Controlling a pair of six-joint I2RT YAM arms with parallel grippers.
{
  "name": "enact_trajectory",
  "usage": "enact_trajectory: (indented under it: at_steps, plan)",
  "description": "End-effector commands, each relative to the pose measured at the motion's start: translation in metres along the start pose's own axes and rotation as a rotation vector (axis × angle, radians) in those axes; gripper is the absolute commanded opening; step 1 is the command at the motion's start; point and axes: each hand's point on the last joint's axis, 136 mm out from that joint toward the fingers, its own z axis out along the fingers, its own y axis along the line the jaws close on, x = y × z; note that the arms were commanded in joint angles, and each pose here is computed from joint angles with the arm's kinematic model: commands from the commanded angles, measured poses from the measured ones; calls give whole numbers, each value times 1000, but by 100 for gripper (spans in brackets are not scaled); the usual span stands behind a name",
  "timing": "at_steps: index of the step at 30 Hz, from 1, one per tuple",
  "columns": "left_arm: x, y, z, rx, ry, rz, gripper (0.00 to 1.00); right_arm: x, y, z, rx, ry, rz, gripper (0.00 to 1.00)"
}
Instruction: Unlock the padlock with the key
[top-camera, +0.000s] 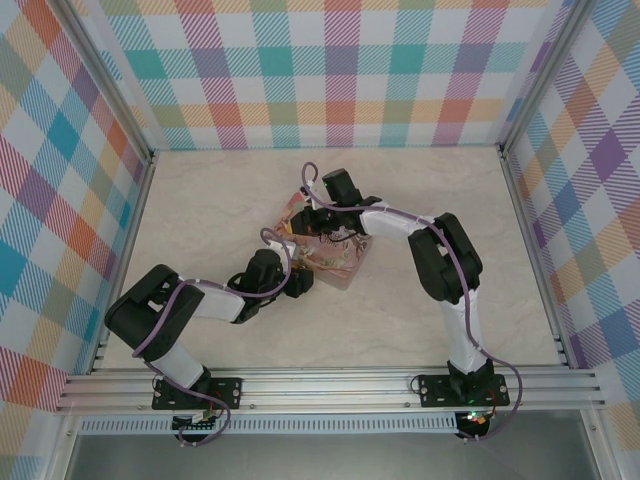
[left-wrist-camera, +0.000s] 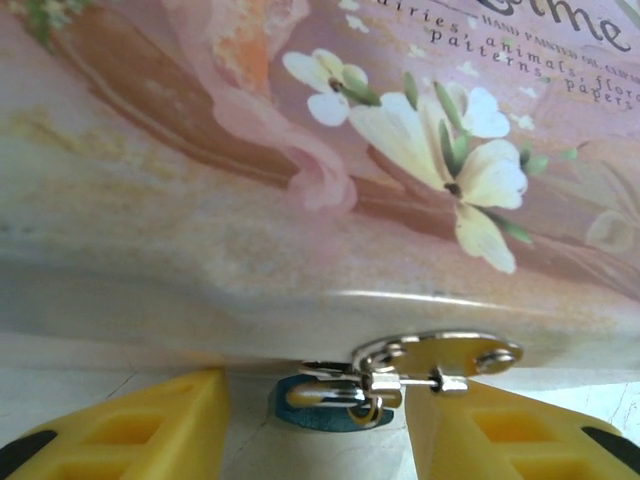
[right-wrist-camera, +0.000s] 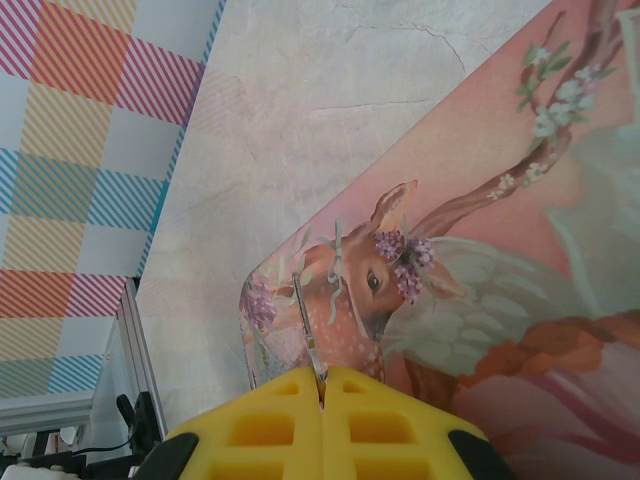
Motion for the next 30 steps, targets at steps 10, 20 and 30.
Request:
enact_trajectory:
  at_steps: [10, 20, 30]
  plan:
    - [-18, -18, 9, 70, -33, -19, 42, 31, -15, 7, 52, 77, 62, 7]
    - [-27, -28, 3, 105, -68, -52, 42, 31, -15, 7, 52, 75, 62, 7]
    - [-31, -33, 3, 114, -71, -55, 39, 31, -14, 7, 50, 74, 60, 7]
